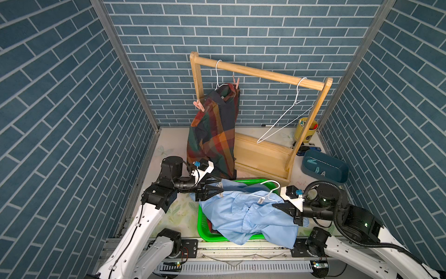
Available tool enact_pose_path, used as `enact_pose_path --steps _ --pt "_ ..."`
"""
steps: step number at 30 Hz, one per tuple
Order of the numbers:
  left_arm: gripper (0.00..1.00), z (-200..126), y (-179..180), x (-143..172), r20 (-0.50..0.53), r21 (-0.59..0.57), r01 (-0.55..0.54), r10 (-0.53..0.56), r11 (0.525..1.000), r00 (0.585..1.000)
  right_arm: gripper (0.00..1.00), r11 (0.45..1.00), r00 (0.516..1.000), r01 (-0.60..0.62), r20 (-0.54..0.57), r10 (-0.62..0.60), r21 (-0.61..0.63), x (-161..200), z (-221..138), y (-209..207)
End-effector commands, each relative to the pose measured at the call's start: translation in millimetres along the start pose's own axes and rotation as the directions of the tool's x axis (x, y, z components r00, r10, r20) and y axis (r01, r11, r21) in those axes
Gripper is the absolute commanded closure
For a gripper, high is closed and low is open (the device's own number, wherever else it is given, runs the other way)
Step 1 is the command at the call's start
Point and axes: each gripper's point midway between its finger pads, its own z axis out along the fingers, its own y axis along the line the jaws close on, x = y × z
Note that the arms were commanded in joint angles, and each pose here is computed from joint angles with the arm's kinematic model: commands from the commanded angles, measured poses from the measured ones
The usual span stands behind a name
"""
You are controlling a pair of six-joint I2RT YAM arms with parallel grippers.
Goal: Remove the clothespins securing long-sleeve shirts to the hanger
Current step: Remove the clamp from the hanger.
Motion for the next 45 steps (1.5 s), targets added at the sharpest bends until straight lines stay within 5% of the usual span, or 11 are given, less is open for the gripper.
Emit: enact_pose_path --steps 1,13,20,23,38,45 --pt "0.53 -1.2 -3.7 -5.0 0.028 0.023 -0.003 0.003 1.0 1.0 1.0 0.998 0.997 0.061 0.049 -0.061 0.007 -12.8 -1.1 -1.2" --pt "0.66 -1.4 -2.8 -8.8 0.03 0.021 0.016 -0.017 1.0 0.999 1.0 0.997 0.996 0.075 0.051 -0.076 0.025 -13.9 -0.5 -4.7" --pt "0.39 0.0 2.2 -5.9 0.027 0.004 0.017 -0.017 1.0 0.999 1.0 0.997 0.994 0.081 0.073 -0.082 0.01 -18.9 -2.9 -1.4" --pt "0.36 1.6 3.0 -8.5 0.036 0.023 0.006 -0.007 1.0 0.999 1.0 0.997 0.994 0.078 0.076 -0.078 -0.005 -19.9 -2.7 0.7" --pt "0.55 2.5 1.1 -11.6 0.051 0.05 0.022 -0.025 0.999 0.998 1.0 0.997 0.992 0.072 0.097 -0.075 0.031 -21.9 -3.2 -7.8" --pt "0.71 1.1 1.7 -9.7 0.051 0.024 0.02 -0.022 1.0 0.998 1.0 0.998 0.993 0.064 0.098 -0.066 0.023 -22.1 -2.2 -8.7"
